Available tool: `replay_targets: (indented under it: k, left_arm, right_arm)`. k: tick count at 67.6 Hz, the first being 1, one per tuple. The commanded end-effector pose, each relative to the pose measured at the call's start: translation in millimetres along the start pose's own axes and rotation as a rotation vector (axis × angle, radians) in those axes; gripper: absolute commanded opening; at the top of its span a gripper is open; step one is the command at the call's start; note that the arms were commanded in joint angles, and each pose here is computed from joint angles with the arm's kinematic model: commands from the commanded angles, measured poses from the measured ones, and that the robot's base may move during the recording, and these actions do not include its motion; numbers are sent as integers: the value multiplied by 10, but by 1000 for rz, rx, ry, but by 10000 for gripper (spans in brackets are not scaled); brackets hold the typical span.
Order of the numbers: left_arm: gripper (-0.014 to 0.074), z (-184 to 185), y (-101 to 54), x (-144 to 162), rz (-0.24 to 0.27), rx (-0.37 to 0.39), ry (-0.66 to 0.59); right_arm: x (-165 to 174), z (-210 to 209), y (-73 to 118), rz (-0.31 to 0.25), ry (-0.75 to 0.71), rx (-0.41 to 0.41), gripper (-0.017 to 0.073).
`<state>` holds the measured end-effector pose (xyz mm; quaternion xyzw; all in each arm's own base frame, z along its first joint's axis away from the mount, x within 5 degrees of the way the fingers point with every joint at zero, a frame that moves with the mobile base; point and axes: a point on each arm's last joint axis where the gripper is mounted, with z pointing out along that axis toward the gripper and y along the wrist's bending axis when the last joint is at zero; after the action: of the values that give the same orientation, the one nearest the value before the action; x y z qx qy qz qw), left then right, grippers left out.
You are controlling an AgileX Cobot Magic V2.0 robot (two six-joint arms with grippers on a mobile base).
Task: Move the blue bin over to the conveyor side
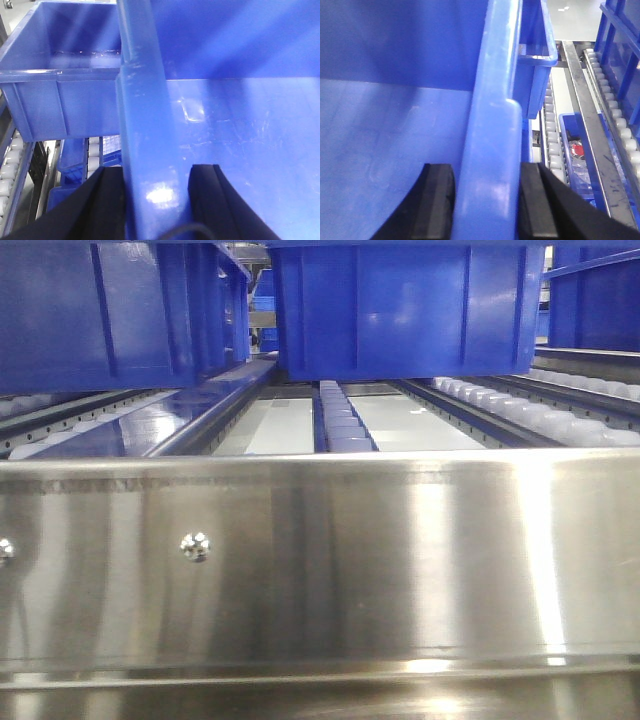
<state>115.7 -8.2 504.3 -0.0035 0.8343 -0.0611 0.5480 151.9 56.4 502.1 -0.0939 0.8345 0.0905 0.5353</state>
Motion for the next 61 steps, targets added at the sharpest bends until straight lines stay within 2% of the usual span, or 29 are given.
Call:
replay_targets:
  k: [1, 61]
  left_arm:
    - [-6, -117, -11, -119, 19, -2, -145]
    - [-6, -117, -11, -119, 19, -2, -145]
  right_arm:
    - [-160, -150, -31, -49, -182, 14, -71]
    - [-160, -150, -31, -49, -182, 14, -71]
